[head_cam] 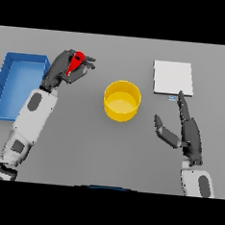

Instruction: Pick up the red beaker and tilt it to pour out 1 green nut into yellow bowl. Pick up the yellow bowl and place it on the metallic measuring scale.

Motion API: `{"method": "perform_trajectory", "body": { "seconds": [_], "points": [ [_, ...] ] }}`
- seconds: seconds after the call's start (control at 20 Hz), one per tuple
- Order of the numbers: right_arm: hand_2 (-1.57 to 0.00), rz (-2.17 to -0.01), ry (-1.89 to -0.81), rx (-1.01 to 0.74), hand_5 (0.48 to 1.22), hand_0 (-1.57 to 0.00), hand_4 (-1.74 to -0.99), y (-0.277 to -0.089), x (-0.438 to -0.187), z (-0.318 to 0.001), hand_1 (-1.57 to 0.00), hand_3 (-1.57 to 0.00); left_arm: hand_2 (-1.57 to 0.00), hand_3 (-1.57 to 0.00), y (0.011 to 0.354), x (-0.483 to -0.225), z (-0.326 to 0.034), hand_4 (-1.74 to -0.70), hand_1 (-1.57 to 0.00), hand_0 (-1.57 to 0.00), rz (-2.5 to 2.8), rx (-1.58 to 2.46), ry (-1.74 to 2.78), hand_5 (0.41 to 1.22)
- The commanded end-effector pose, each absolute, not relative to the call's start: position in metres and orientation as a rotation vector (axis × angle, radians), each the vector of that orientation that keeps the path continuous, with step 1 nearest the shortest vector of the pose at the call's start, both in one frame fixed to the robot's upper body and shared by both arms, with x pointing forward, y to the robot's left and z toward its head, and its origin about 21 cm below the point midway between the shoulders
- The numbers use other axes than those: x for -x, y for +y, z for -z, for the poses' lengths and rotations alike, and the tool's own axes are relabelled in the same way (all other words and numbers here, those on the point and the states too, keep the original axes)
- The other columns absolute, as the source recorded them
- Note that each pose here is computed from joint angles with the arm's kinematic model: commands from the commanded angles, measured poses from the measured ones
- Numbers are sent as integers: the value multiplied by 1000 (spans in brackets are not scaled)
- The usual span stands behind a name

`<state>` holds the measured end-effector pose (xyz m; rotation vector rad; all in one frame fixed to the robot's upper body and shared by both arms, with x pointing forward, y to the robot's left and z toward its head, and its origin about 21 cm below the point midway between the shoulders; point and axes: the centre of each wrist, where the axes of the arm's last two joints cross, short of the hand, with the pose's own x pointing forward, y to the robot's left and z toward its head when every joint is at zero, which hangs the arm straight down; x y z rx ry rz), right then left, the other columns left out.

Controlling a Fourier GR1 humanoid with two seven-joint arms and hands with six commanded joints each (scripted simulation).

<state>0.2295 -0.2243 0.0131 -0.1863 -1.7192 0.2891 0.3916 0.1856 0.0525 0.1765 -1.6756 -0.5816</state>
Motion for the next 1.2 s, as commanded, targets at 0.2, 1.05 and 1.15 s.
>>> {"method": "perform_trajectory", "body": {
  "seconds": [0.2, 1.05, 1.15],
  "points": [
    [1, -300, -1714, 174, 663, 1, -1178, -226, -228, -17, 1, 1, -1569, -1569, 162, -400, -79, -1739, -1569, -1569, 935, -354, -1610, 1129],
    [1, -206, -1680, 105, 631, 1, -1212, -224, -227, -8, 1, 1, -1571, -1350, 83, -415, -121, -1721, -1571, -1571, 2066, -888, -1228, 1218],
    [1, -224, -1700, 133, 617, 1, -1221, -225, -226, -9, 1, 1, -1571, -1429, 76, -415, -119, -1725, -1571, -1571, 2162, -905, -1206, 1219]
  ]
}}
